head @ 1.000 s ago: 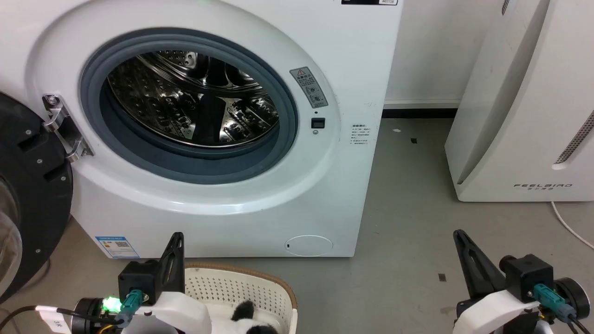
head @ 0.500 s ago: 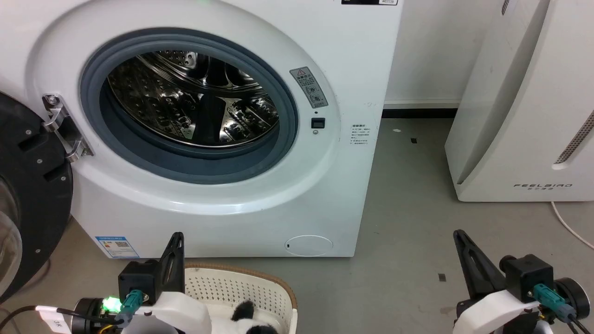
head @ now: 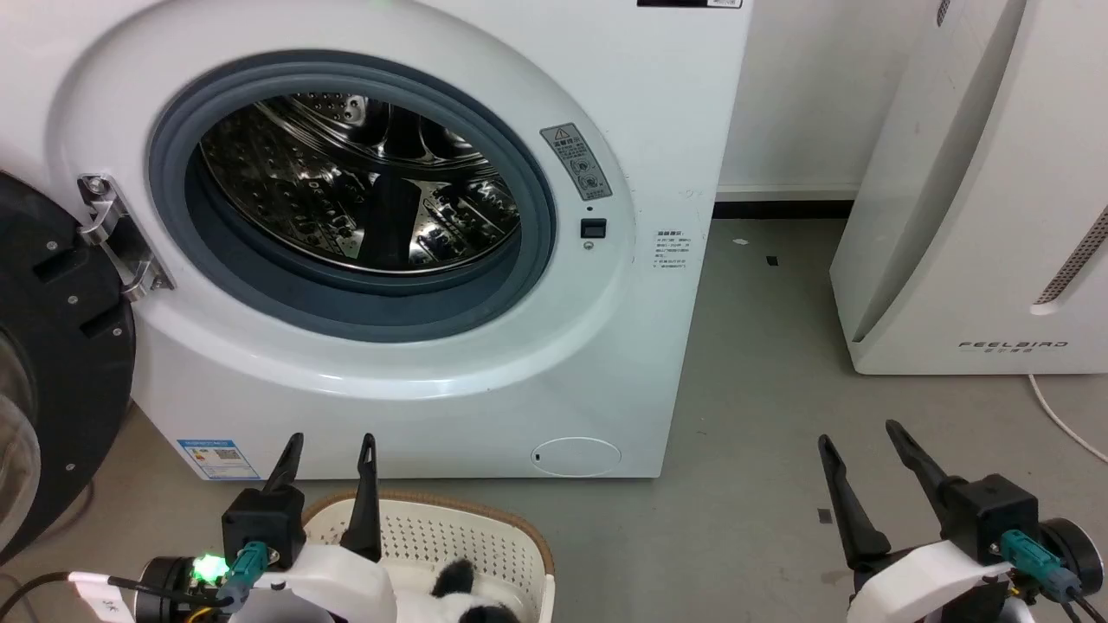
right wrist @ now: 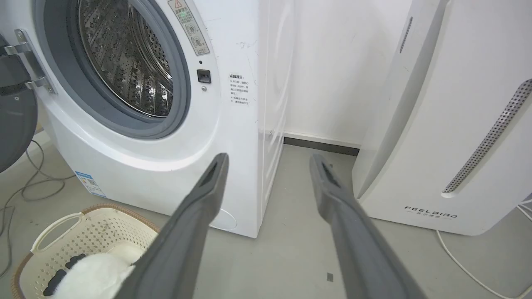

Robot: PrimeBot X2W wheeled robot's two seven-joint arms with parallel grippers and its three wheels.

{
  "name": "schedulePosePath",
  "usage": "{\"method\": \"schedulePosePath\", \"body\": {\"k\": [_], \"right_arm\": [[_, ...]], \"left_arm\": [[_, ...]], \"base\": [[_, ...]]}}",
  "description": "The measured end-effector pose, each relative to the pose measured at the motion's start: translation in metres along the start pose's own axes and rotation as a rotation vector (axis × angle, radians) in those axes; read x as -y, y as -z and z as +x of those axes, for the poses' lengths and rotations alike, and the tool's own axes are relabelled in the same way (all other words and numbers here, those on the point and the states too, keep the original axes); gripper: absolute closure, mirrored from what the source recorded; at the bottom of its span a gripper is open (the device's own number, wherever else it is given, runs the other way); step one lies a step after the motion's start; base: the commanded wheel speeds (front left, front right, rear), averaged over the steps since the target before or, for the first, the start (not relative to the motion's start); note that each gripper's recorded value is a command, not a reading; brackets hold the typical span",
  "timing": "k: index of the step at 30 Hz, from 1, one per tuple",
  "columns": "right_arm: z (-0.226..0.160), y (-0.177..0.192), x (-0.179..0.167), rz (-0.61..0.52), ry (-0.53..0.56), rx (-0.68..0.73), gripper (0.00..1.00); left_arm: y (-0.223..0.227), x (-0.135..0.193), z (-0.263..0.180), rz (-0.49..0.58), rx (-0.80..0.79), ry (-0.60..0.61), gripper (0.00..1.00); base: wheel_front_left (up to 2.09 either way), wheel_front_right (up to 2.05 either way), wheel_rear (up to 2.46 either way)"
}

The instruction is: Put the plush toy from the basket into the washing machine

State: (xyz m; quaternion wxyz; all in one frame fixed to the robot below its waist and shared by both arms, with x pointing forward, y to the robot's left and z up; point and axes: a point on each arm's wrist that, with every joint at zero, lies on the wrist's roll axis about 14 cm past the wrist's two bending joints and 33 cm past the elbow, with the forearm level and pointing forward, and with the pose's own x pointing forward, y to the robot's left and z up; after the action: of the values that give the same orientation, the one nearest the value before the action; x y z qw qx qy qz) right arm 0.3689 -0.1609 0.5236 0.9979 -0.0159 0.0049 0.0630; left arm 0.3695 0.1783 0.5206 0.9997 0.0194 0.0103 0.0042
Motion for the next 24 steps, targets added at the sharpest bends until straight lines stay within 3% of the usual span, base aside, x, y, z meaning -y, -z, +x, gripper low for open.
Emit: {"method": "schedulePosePath", "body": {"k": [11, 24], "right_arm": [[0.003, 0.001, 0.001, 0.018, 0.003, 0.011, 0.0], [0.014, 0.016, 0.009, 0.053, 0.022, -0.012, 0.0]], "left_arm": [[0.016, 0.008, 0.009, -0.001, -0.037, 0.023, 0.0], [0.068, 0.03, 0.036, -0.006, -0.194, 0.103, 0.0]], "base": [[0.0, 0.0, 0.0], [0.0, 0.0, 0.0]]}}
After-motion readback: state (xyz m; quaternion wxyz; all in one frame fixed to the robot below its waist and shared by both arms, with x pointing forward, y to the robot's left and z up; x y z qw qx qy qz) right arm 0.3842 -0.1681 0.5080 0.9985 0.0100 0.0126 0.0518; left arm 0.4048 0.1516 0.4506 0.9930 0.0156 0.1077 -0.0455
